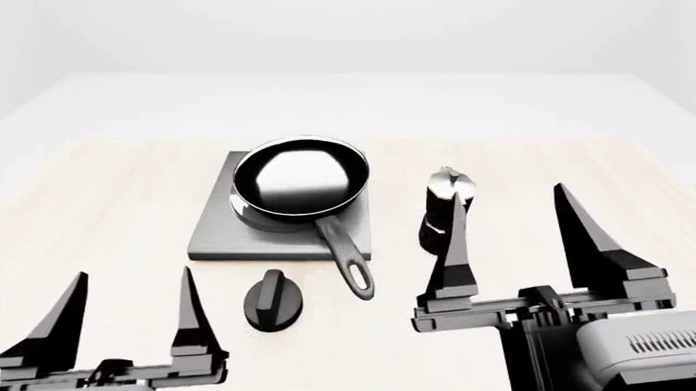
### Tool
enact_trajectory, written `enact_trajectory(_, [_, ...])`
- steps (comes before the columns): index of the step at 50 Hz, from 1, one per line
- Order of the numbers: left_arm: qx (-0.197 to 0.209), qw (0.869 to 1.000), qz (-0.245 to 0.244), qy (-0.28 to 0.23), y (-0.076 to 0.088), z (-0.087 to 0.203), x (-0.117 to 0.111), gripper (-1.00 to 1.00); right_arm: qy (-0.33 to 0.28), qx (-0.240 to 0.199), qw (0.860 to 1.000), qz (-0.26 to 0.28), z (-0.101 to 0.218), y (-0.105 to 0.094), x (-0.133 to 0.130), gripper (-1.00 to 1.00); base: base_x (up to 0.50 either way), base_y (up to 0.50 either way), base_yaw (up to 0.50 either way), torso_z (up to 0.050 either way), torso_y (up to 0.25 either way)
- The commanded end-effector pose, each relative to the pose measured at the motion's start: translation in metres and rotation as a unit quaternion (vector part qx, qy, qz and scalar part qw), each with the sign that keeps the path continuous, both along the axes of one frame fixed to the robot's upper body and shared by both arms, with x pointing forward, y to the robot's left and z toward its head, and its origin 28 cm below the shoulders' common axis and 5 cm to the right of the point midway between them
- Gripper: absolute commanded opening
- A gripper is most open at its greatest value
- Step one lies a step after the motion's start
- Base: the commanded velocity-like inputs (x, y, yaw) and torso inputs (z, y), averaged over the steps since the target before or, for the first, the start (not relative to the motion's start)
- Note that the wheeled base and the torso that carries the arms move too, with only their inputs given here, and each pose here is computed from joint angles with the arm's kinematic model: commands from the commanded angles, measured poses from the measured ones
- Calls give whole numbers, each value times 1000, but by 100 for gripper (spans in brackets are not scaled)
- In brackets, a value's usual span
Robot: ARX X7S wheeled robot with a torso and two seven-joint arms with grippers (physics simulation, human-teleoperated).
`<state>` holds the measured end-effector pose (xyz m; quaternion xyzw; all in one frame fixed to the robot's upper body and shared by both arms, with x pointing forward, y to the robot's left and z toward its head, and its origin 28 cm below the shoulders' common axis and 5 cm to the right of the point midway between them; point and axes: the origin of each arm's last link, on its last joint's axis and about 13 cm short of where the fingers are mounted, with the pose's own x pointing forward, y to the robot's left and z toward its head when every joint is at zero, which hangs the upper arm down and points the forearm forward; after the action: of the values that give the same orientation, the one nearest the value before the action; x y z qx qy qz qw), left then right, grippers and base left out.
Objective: Put the frying pan on the stove.
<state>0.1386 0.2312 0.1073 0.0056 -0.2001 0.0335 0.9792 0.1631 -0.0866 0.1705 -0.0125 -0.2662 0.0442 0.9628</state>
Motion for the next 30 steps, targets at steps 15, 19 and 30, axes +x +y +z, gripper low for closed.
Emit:
enact_trajectory(15, [1, 1000, -9, -24, -1, 9, -13, 100, -25, 7, 1000, 4, 5, -3, -22, 100, 0, 0, 0, 0, 0])
enact_trajectory(19, [1, 999, -12, -29, -2, 11, -16, 100, -31, 9, 999, 7, 7, -3, -27, 100, 0, 0, 0, 0, 0])
enact_trajectory(30, [-2, 999, -17, -42, -1, 17, -25, 100, -49, 9, 999, 12, 13, -3, -37, 100, 0, 0, 0, 0, 0])
